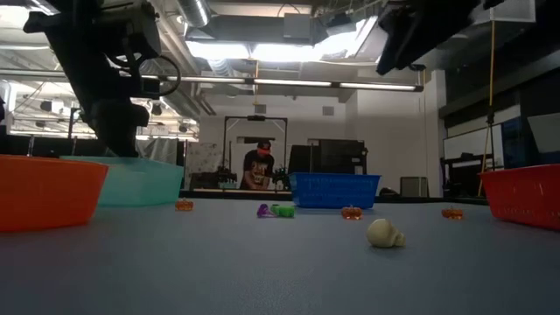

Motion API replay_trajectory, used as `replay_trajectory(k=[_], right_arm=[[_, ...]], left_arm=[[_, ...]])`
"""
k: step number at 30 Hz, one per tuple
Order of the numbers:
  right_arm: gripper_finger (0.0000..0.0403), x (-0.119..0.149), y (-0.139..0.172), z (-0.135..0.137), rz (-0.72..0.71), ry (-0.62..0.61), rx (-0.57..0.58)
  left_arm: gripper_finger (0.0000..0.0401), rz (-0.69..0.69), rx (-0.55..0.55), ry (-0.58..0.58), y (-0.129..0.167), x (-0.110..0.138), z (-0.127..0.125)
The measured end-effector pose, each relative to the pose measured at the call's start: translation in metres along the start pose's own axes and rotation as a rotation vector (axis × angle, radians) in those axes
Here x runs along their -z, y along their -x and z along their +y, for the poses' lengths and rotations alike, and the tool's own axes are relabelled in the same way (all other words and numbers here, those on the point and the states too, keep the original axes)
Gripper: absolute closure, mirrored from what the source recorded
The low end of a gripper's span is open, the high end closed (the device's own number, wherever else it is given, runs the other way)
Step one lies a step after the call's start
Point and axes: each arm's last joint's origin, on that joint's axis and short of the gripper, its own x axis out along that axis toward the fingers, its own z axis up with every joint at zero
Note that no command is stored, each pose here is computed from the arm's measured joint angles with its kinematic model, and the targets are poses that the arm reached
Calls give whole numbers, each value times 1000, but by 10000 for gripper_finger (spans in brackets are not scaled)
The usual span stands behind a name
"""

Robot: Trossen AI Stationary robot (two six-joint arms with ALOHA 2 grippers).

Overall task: Sort Halloween decoration
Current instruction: Put the orange pumpkin toy into the orange bowl

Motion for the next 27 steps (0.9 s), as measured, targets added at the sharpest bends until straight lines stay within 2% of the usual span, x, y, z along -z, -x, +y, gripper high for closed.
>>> replay_trajectory(k=[4,10,15,18,27], right_arm=[[187,-2,-7,-17,-7,-51,28],[187,-8,-31,-29,-20,-33,-74],[187,-13,-60,-26,-6,18,-135],[187,-11,-80,-22,47,65,-146],[187,2,-139,-10,208,108,-174]], left_arm=[[209,0,0,0,0,0,0],[209,1,0,-1,0,0,0],[209,0,0,-1,0,0,0],[209,1,0,-1,0,0,0],[209,0,0,0,0,0,0]])
